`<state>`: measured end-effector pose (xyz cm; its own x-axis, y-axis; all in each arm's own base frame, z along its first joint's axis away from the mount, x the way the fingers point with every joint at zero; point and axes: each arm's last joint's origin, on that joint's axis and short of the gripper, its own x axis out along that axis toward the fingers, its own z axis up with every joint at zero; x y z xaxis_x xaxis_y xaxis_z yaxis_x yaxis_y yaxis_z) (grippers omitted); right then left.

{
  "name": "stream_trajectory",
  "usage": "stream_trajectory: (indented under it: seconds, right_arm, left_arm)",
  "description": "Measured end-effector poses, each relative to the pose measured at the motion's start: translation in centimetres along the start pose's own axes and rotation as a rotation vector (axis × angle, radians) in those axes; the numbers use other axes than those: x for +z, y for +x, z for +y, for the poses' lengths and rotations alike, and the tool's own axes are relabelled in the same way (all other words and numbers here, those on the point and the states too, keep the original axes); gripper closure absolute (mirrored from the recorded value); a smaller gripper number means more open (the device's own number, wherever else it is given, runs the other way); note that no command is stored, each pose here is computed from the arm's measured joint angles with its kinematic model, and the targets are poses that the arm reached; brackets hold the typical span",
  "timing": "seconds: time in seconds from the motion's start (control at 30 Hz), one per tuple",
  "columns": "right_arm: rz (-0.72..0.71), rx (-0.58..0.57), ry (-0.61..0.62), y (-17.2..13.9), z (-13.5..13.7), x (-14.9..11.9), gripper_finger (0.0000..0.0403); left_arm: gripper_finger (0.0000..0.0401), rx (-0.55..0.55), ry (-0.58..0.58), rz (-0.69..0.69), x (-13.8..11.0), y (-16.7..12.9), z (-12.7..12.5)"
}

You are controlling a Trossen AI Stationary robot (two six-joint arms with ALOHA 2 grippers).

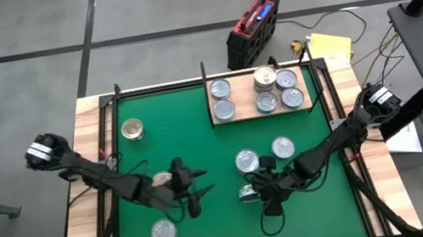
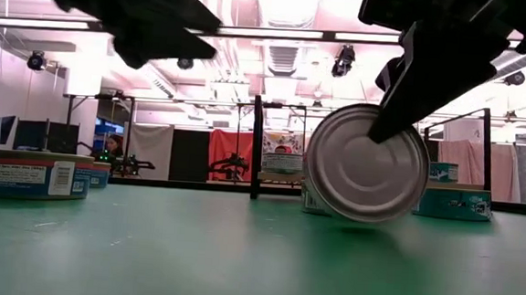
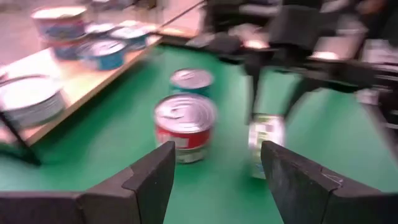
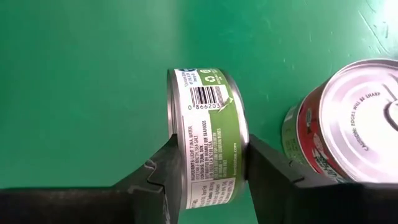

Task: Stack canned seafood by type on shelf
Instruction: Stack the green tuna can on top of the green tuna can on the shelf

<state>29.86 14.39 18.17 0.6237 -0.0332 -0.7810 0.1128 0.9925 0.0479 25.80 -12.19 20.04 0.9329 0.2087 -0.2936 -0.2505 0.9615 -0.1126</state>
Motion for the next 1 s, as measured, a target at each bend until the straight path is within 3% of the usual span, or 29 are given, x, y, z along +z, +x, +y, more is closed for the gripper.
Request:
stream_trajectory:
  seconds: [0.1,0.27,0.43,0.6,0.77,0.87,1.0]
  right_arm:
    - [-0.022,0.010,0.019,0.0,0.0,0.3,0.0273]
    - [-0.095,0.060,0.044,-0.4,-0.2,1.4,0.0273]
    - [-0.206,0.194,0.040,-0.9,-0.7,3.5,0.0273]
    - [-0.286,0.283,0.019,-1.2,-2.6,5.0,0.0273]
    - [-0.386,0.360,0.096,-0.8,-5.4,5.4,0.0273]
    - [-0.462,0.428,0.220,-0.6,-7.0,4.8,0.0273]
    - [-0.559,0.519,0.397,-1.8,-9.1,3.6,0.0273]
  left_arm:
    - [0.0179,-0.034,0.021,-0.037,-0.5,-0.9,0.8]
    - [0.0179,0.039,0.064,-0.046,-1.0,-1.2,1.8]
    - [0.0179,0.042,0.149,-0.059,-0.6,-1.2,1.7]
    - [0.0179,-0.069,0.310,-0.068,-0.4,-1.3,1.2]
    - [0.0179,-0.165,0.434,-0.107,-0.3,-1.4,0.9]
    - [0.0179,-0.101,0.506,-0.124,0.0,-1.5,1.1]
    - [0.0179,0.162,0.604,-0.125,0.4,-1.7,1.8]
